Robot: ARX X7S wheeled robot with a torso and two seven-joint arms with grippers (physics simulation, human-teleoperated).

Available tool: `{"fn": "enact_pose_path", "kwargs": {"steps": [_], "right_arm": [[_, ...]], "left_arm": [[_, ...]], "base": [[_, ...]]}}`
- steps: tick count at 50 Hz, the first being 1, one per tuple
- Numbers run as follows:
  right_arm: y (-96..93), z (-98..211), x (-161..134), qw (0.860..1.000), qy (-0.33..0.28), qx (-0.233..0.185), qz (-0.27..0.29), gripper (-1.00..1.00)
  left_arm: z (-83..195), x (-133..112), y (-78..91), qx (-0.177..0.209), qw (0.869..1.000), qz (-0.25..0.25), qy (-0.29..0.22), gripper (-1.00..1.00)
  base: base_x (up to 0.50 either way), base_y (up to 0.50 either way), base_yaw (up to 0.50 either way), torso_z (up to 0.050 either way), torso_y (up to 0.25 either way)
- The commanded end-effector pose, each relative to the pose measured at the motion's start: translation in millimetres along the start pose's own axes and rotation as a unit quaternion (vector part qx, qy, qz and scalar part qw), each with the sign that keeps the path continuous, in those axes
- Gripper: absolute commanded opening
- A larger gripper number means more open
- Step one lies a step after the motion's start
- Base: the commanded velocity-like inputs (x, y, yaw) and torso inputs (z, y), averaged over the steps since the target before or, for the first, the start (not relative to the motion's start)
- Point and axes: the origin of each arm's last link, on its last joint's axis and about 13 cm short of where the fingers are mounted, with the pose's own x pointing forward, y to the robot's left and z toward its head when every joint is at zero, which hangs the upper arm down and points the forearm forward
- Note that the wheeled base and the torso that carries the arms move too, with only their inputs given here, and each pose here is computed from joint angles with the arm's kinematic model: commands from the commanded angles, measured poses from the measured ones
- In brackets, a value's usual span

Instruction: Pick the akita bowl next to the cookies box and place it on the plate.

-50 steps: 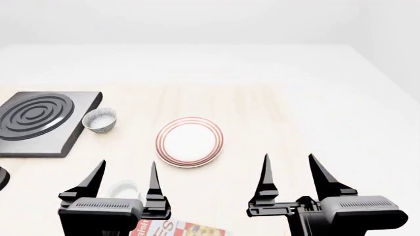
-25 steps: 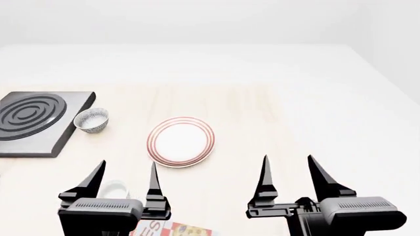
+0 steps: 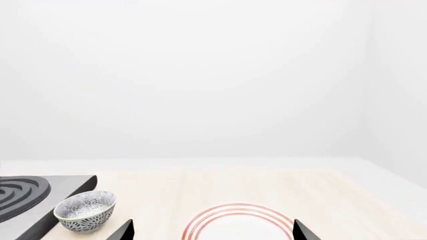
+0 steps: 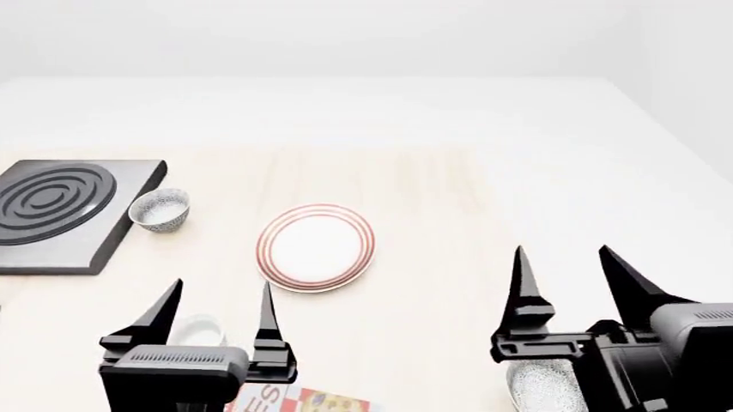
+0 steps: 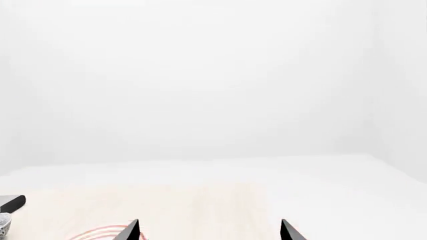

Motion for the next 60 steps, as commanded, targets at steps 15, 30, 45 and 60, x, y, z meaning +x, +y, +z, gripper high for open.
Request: {"fn": "enact_pose_path", "kwargs": {"steps": [15,30,45,60], "right_arm": [[-57.5,93.6,-30.4,0.950,0.305,-0.053,0.036,1.00],[-90.0,113.9,-22.0,0.892,0.451,-0.037,0.014,1.00],[-104.8,105.4,-11.9,0.886,0.462,-0.026,-0.011,1.00],[-115.0,67.2,3.7,0.880,0.474,-0.012,-0.011,1.00]], "left_arm": [[-1.7,0.8,-1.6,0.007,1.000,-0.001,0.001,1.00],[0.8,-0.1,0.7,0.004,1.000,0.004,-0.001,1.00],[0.1,0.4,1.5,0.004,1.000,0.007,0.000,1.00],[0.1,0.9,2.3,0.005,1.000,0.010,-0.001,1.00]], "base": [[0.00,0.00,0.00,0.000,0.000],[0.00,0.00,0.00,0.000,0.000],[0.00,0.00,0.00,0.000,0.000],[0.00,0.00,0.00,0.000,0.000]]}}
